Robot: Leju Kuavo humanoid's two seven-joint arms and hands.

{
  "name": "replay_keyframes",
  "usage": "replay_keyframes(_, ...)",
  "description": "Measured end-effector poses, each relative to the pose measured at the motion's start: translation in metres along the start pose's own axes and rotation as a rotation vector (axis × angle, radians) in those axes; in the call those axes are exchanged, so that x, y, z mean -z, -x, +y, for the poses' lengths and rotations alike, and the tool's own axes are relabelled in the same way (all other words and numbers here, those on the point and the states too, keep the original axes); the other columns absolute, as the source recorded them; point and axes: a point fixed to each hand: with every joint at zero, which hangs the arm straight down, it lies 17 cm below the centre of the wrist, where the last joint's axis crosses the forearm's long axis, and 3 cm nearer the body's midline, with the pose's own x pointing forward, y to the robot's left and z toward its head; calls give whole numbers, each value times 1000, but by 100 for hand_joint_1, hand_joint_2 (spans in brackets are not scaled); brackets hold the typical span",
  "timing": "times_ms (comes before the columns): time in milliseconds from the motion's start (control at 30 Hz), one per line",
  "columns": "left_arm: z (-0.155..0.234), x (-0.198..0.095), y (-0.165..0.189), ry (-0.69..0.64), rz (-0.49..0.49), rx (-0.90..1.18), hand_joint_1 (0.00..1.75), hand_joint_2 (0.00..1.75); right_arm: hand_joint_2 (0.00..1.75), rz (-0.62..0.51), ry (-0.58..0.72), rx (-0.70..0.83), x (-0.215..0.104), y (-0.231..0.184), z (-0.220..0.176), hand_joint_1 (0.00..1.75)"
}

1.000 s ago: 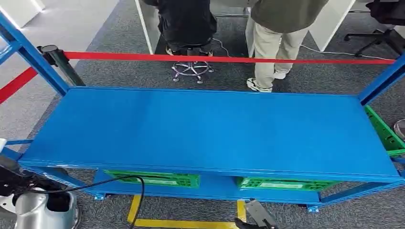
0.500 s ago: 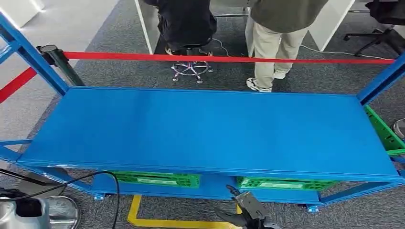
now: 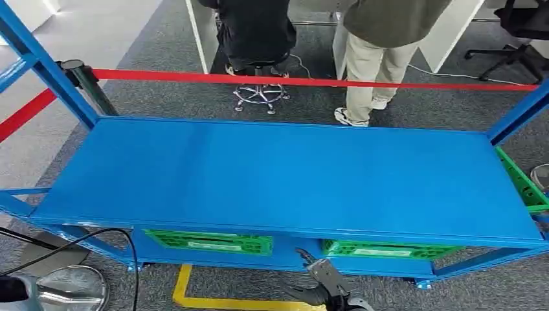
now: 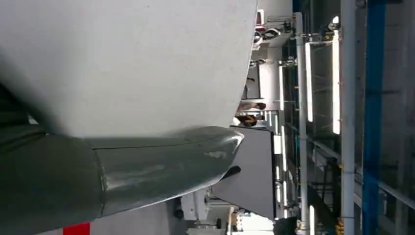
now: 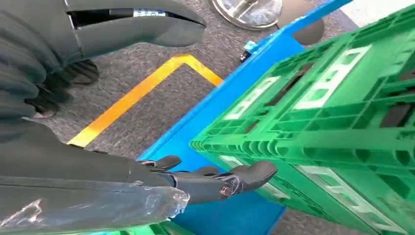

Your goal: Take the parts from the cabinet and place them on the table.

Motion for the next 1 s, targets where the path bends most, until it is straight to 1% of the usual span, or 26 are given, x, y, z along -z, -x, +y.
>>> replay_keyframes(367,14,7,2,-34,-7,21,175,175,175,0,-9,-21,2,-1,4,0)
replay_keyframes(467,14,8,2,-36,-7,22,175,175,175,1,-2,-37,3,-2,3,0)
replay_keyframes(600,13,5,5,-26,-4,36,175,175,175,13,45,-107,2,3,-3,0)
replay_keyframes(1000,10,2,8,-18,4,41,175,175,175,1,41,-125,3,0,0,0)
